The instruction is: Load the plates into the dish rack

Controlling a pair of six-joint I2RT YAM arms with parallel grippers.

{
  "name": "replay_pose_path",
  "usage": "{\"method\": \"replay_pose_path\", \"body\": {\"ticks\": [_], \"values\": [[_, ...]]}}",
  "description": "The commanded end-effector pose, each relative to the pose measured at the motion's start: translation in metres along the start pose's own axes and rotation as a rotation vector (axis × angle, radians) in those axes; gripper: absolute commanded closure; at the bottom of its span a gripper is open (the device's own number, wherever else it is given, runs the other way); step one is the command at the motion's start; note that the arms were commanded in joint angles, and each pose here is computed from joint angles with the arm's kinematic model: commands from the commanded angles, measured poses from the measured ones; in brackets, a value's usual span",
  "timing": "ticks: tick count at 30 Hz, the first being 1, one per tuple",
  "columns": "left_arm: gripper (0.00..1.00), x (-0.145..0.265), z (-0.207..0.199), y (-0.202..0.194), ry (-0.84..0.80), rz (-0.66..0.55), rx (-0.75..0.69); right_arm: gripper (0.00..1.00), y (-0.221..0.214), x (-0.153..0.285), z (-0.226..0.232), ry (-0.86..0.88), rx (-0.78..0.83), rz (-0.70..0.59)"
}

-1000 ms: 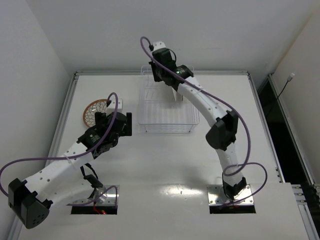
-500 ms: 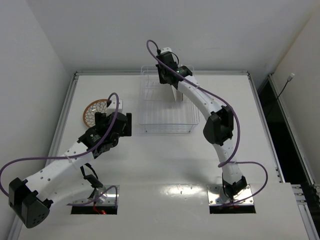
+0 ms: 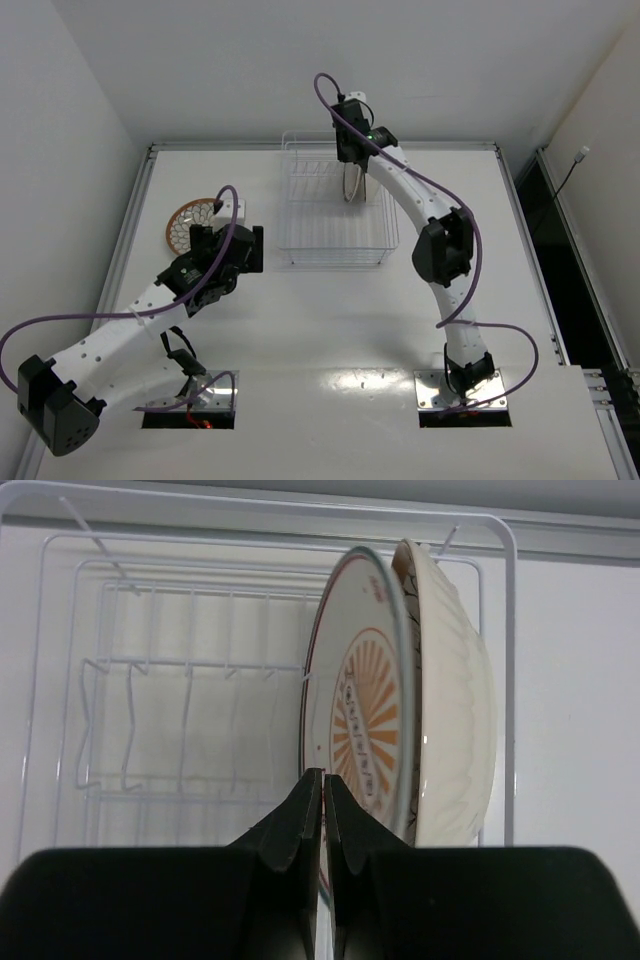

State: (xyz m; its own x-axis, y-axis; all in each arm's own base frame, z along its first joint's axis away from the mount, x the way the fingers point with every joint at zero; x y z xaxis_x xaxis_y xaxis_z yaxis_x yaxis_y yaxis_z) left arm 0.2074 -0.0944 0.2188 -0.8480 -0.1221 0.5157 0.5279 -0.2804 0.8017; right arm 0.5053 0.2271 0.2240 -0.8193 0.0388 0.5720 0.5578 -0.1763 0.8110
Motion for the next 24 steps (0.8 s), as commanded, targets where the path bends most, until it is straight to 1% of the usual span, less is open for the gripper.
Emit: {"method": "replay_pose_path", "body": {"ticks": [1, 5, 7, 8, 9, 10, 11, 12, 14, 15, 16, 17, 18, 19, 20, 21, 22, 23, 24], "values": [[0.0, 0.001, -0.002, 0.006, 0.001, -0.019, 0.023, 0.98, 0.035, 0.034, -0.002, 0.014, -0.067, -0.096], [0.0, 0.001, -0.002, 0.006, 0.001, -0.019, 0.023, 0.98, 0.047, 0.048, -0.004, 0.021, -0.083, -0.128], [0.0, 0.001, -0.002, 0.006, 0.001, -0.019, 0.023, 0.98, 0.057, 0.06, -0.001, 0.06, -0.104, -0.141], [0.0, 0.001, -0.002, 0.006, 0.001, -0.019, 0.023, 0.98, 0.064, 0.075, 0.002, 0.125, -0.113, -0.144], [0.0, 0.001, -0.002, 0.006, 0.001, -0.019, 0.023, 0.98, 0.063, 0.082, 0.003, 0.161, -0.111, -0.131], [0.0, 0.001, -0.002, 0.006, 0.001, -0.019, 0.023, 0.94, 0.065, 0.092, 0.004, 0.206, -0.113, -0.127], [0.0, 0.0, -0.002, 0.006, 0.011, -0.013, 0.017, 0.92, 0.078, 0.121, 0.008, 0.321, -0.124, -0.14], [0.0, 0.0, -0.002, 0.006, 0.011, -0.013, 0.017, 0.9, 0.067, 0.126, 0.006, 0.356, -0.111, -0.101], [0.0, -0.001, 0.004, 0.004, 0.073, 0.001, 0.025, 0.88, 0.062, 0.15, 0.005, 0.456, -0.124, -0.073], [0.0, -0.002, 0.006, 0.001, 0.111, 0.017, 0.044, 0.88, 0.039, 0.15, -0.002, 0.456, -0.12, -0.013], [0.0, -0.002, 0.013, -0.001, 0.179, 0.03, 0.043, 0.88, 0.044, 0.183, -0.009, 0.523, -0.15, -0.027], [0.0, -0.003, 0.014, -0.001, 0.187, 0.032, 0.061, 0.88, 0.038, 0.194, -0.014, 0.55, -0.147, -0.016], [0.0, -0.007, 0.018, 0.0, 0.206, 0.038, 0.049, 0.88, 0.014, 0.193, -0.023, 0.542, -0.145, 0.046], [0.0, -0.01, 0.018, 0.001, 0.2, 0.041, 0.048, 0.88, 0.007, 0.203, -0.027, 0.575, -0.14, 0.066], [0.0, -0.015, 0.018, 0.001, 0.2, 0.05, 0.04, 0.87, 0.008, 0.228, -0.036, 0.612, -0.155, 0.047], [0.0, -0.024, 0.019, 0.004, 0.223, 0.07, 0.045, 0.85, -0.011, 0.228, -0.043, 0.607, -0.147, 0.089], [0.0, -0.029, 0.02, 0.007, 0.238, 0.086, 0.037, 0.83, -0.019, 0.235, -0.049, 0.611, -0.144, 0.108], [0.0, -0.034, 0.021, 0.019, 0.234, 0.085, 0.058, 0.81, -0.03, 0.247, -0.059, 0.618, -0.14, 0.129], [0.0, -0.05, 0.025, 0.017, 0.249, 0.143, 0.045, 0.81, -0.034, 0.254, -0.064, 0.624, -0.138, 0.138]]}}
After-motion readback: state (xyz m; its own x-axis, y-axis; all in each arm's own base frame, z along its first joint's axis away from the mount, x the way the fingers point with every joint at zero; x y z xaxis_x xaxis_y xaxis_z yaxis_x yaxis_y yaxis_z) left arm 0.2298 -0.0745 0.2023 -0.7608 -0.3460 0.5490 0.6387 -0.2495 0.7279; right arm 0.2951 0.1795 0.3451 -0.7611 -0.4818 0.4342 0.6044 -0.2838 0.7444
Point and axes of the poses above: each gripper's point midway between its finger pads, its own x axis back along the fingers, its own z axis along the line the jaws close on, y = z × x, the point moved 7 cm from there along x, back along the fingers, and after that the axes turned 14 degrees about -x, right-handed, at the moved point
